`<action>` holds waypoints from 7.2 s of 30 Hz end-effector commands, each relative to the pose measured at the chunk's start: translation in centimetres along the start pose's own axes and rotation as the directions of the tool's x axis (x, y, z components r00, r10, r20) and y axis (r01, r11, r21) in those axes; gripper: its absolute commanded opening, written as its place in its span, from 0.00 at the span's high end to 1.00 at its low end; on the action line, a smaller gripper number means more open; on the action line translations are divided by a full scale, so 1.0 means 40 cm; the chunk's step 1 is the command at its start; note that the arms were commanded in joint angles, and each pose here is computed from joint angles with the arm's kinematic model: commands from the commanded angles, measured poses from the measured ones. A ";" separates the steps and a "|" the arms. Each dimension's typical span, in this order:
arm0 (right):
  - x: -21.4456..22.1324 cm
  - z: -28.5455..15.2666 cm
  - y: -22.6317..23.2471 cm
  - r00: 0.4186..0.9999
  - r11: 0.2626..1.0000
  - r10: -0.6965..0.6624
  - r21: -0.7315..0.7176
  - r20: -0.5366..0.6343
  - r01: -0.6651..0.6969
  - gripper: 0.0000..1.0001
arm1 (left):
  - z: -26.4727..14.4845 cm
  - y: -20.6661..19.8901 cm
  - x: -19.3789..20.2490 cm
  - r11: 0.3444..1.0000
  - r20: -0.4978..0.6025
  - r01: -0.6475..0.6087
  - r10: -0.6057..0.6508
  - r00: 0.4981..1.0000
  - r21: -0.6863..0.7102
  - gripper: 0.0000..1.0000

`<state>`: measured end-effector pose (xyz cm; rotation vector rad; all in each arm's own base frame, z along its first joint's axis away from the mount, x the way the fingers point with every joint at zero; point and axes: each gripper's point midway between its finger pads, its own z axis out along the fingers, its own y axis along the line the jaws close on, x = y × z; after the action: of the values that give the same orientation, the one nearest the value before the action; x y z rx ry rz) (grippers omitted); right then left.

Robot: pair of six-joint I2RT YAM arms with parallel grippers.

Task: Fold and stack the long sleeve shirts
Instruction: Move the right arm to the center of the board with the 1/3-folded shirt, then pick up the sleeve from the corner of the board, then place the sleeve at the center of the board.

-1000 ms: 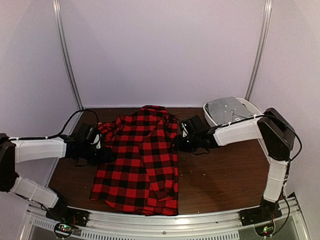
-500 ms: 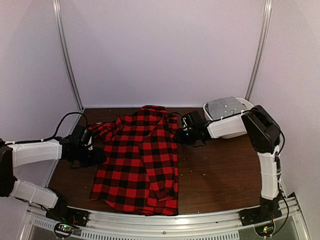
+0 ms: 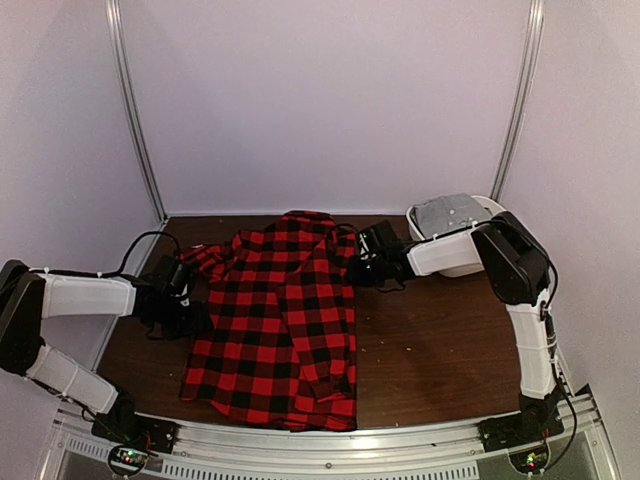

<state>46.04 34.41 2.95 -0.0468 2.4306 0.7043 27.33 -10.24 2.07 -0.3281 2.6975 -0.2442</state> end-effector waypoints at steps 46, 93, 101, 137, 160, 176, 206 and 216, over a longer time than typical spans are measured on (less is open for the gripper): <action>-0.017 -0.227 -0.019 0.981 0.965 -0.189 0.180 -0.037 0.192 0.68 | -0.132 -0.093 0.186 0.996 -0.041 -0.066 0.069 0.997 0.058 0.61; 0.063 -0.460 0.117 0.975 0.975 -0.215 0.067 0.051 0.211 0.58 | 0.184 0.017 -0.641 0.973 0.158 0.227 -0.231 0.960 0.043 0.51; 0.063 -0.463 0.121 0.975 0.975 -0.214 0.064 0.053 0.211 0.58 | 0.214 0.019 -0.625 0.963 0.129 0.264 -0.269 0.955 0.049 0.52; 0.079 -0.428 0.122 0.978 0.977 -0.206 0.060 0.034 0.204 0.58 | 0.186 0.010 -0.616 0.963 0.138 0.260 -0.268 0.954 0.075 0.83; 0.043 -0.424 0.186 0.973 0.977 -0.211 0.006 0.091 0.211 0.57 | -0.136 -0.268 -0.599 0.911 0.293 -0.078 -0.048 0.955 0.405 1.00; 0.050 -0.366 0.351 0.983 0.955 -0.148 -0.241 0.110 0.171 0.47 | -0.178 -0.528 -0.274 0.720 0.195 -0.162 0.037 0.980 0.675 1.00; 0.168 -0.273 0.335 0.993 0.959 -0.113 -0.257 0.034 0.118 0.32 | -0.128 -0.599 -0.006 0.604 0.172 -0.318 0.287 0.942 0.731 0.83; 0.198 -0.274 0.302 0.940 0.938 -0.337 -0.070 0.044 0.340 0.27 | -0.160 -0.471 -0.041 0.786 0.192 -0.267 0.191 0.963 0.558 0.52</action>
<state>31.03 40.04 9.36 -0.3580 2.3664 0.7803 28.39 -30.04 10.57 0.2903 2.3912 -1.0828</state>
